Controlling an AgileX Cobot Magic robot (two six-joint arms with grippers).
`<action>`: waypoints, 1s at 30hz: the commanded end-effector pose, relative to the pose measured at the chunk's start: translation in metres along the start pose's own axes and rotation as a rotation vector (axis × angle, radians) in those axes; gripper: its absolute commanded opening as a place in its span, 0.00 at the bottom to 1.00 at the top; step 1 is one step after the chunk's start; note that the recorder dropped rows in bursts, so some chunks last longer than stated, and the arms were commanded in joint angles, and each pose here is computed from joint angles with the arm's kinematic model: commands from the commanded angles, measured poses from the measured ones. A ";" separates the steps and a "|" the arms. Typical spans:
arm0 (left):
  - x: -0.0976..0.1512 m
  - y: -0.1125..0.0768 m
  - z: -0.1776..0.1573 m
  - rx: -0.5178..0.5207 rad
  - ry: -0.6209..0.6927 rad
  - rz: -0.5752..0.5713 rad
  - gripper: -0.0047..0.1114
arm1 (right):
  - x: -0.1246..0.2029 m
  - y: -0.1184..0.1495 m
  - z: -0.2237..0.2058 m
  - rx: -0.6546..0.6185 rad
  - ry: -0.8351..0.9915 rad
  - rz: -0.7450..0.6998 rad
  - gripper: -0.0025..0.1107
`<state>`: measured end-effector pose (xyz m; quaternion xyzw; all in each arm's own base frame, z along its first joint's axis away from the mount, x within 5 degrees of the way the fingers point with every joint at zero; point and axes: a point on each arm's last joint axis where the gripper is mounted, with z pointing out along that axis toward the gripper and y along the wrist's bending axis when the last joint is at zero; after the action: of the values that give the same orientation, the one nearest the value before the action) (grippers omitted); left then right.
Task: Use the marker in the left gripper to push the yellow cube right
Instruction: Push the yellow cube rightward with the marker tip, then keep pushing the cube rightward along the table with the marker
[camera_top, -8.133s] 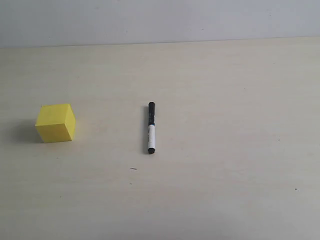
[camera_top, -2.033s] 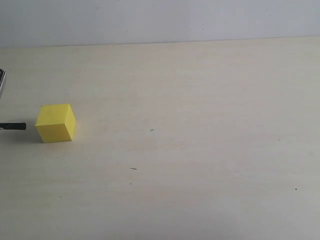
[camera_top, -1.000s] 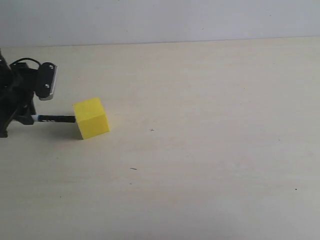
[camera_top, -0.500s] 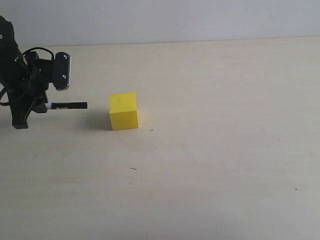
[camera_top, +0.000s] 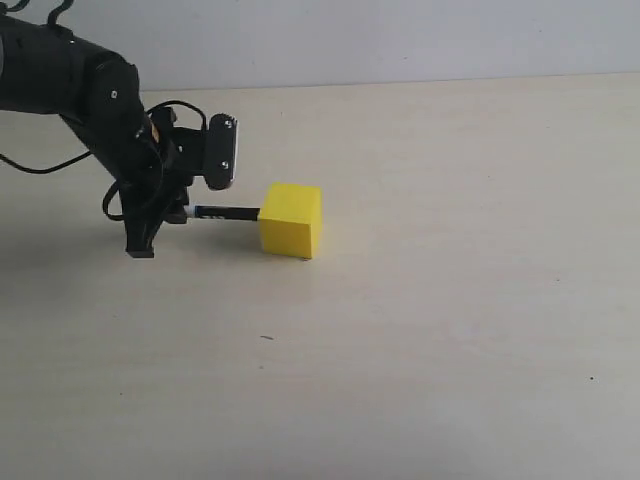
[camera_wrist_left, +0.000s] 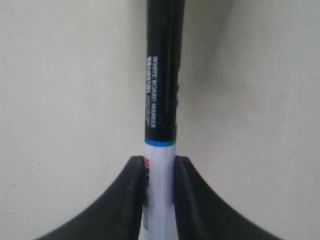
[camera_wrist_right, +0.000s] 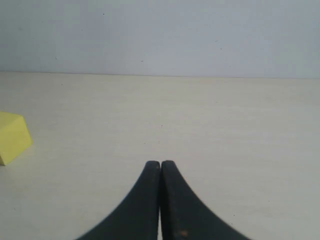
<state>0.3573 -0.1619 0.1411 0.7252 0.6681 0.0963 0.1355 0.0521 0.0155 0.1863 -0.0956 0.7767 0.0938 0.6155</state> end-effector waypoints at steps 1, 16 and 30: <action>0.005 0.009 -0.002 -0.039 0.007 -0.049 0.04 | 0.001 0.000 0.000 0.006 -0.010 -0.003 0.02; -0.034 -0.005 -0.005 -0.037 -0.044 0.016 0.04 | 0.001 0.000 0.000 0.006 -0.010 -0.003 0.02; -0.020 -0.003 -0.004 -0.008 -0.011 -0.032 0.04 | 0.001 0.000 0.000 0.006 -0.010 -0.003 0.02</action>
<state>0.3503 -0.1821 0.1437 0.7180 0.6741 0.0933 0.1462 0.0521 0.0155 0.1863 -0.0956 0.7767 0.0938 0.6155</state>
